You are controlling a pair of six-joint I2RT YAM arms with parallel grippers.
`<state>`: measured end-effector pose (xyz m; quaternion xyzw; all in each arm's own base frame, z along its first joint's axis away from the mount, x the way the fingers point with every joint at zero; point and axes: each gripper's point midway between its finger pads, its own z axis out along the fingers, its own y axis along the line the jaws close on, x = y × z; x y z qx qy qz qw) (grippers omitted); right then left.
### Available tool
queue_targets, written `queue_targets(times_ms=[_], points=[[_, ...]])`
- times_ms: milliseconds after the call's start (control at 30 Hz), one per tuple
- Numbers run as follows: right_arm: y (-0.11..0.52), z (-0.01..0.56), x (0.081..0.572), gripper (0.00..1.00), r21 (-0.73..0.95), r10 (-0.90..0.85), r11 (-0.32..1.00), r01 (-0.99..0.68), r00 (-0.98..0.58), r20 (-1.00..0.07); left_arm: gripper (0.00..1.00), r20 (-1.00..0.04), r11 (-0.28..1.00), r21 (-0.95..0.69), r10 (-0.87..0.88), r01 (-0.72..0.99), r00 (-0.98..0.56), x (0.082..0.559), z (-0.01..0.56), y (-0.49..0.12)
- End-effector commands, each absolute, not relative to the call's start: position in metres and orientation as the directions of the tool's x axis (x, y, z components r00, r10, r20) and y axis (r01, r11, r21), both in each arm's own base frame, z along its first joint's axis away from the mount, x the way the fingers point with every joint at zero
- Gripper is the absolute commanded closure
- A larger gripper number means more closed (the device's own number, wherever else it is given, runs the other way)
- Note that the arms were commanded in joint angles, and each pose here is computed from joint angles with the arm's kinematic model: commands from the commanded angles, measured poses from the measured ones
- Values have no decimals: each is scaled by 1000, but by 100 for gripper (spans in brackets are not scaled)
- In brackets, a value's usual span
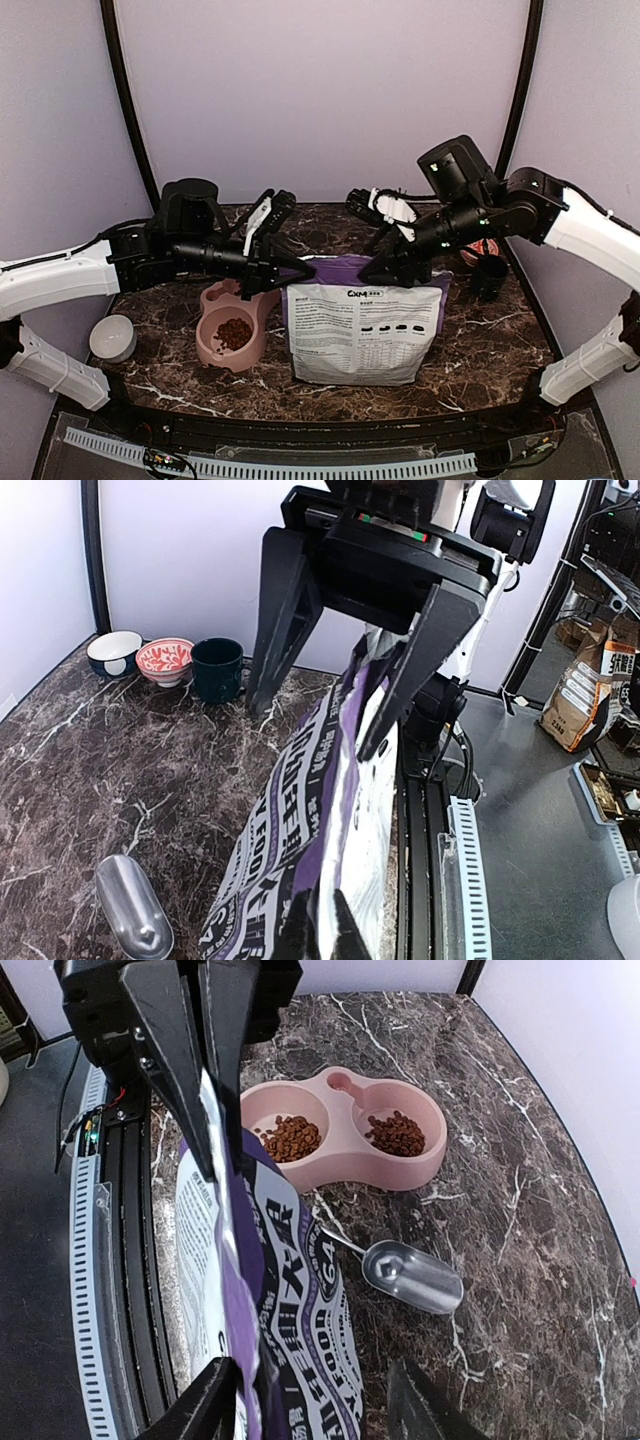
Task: Serve the pet food
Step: Press the seal on the pet food bag.
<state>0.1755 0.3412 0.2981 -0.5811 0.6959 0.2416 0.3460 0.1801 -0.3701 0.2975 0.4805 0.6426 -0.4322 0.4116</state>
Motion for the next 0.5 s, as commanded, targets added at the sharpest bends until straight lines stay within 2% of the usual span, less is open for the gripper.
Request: queue_targets(times_ms=[0, 100, 267, 467], points=[[323, 287, 176, 49, -54, -671, 240, -969, -126, -731, 100, -960, 180, -138, 218, 974, -177, 184, 322, -365], [320, 285, 174, 57, -40, -671, 240, -970, -136, -729, 100, -960, 181, -137, 220, 974, -176, 184, 321, -365], [316, 284, 173, 98, -31, -667, 241, -970, -143, -731, 100, -959, 180, -139, 221, 974, -178, 185, 321, -366], [312, 287, 174, 100, -30, -658, 251, -967, -148, -738, 100, -959, 182, -139, 222, 973, -178, 185, 321, -366]])
